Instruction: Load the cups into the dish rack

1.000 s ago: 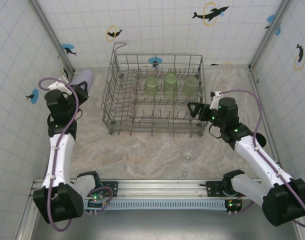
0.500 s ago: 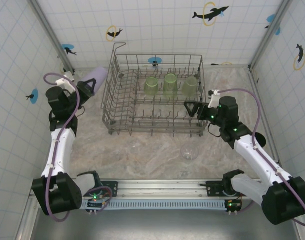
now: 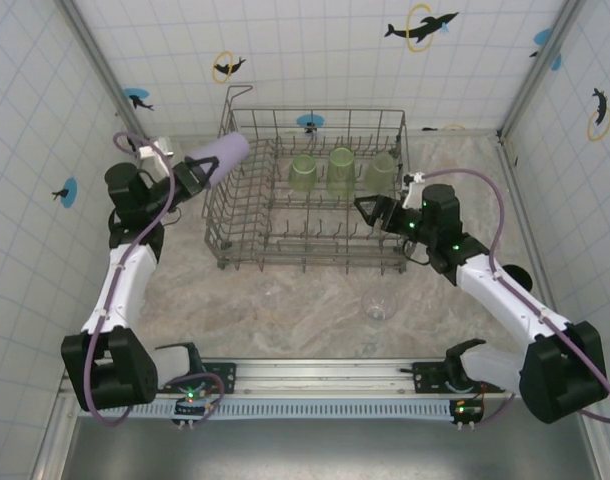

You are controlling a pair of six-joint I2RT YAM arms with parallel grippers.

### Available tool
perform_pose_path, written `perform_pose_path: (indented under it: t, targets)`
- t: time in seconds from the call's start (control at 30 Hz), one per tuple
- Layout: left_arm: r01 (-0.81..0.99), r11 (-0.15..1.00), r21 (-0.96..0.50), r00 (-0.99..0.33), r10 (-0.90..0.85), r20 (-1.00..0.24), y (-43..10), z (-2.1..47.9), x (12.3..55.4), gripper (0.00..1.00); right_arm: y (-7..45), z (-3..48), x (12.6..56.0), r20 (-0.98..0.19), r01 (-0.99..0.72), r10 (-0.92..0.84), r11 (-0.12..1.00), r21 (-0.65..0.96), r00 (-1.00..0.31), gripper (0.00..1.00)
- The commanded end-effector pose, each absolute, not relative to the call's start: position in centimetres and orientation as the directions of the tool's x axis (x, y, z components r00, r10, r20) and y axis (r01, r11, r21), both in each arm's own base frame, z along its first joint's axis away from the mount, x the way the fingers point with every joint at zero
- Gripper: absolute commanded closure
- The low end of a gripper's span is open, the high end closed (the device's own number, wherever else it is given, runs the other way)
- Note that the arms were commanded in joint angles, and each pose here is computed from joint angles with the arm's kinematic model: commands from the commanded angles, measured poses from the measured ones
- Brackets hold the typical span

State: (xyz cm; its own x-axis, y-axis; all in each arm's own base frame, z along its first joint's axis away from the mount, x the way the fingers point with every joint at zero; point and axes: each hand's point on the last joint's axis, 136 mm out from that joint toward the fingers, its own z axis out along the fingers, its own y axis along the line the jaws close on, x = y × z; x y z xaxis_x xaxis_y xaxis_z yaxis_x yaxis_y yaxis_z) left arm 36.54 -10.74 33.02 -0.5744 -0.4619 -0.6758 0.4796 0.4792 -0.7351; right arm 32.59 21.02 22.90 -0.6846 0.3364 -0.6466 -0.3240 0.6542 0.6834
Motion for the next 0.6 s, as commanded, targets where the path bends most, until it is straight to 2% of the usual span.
perform_pose_path:
  t: [0.0,0.2,0.37,0.57]
  targets:
    - [0.616,0.461,-0.638,-0.521,-0.368,-0.770,-12.8,35.4,35.8,1.00,22.3,27.5,34.2,-0.671,-0.371,0.404,0.603,0.706,-0.621,0.00]
    - [0.673,0.407,-0.618,-0.536,-0.307,-0.786,-15.5,36.0,35.9,1.00,24.6,29.6,35.4,-0.615,-0.392,0.428,0.502,0.771,-0.662,0.00]
    - [0.687,0.322,-0.651,-0.605,-0.243,-0.758,-17.4,35.0,35.8,1.00,27.0,30.4,35.8,-0.565,-0.414,0.378,0.412,0.812,-0.733,0.00]
    - [0.722,0.258,-0.643,-0.618,-0.180,-0.766,-18.9,34.7,35.2,1.00,28.9,31.2,36.8,-0.499,-0.401,0.341,0.320,0.858,-0.796,0.00]
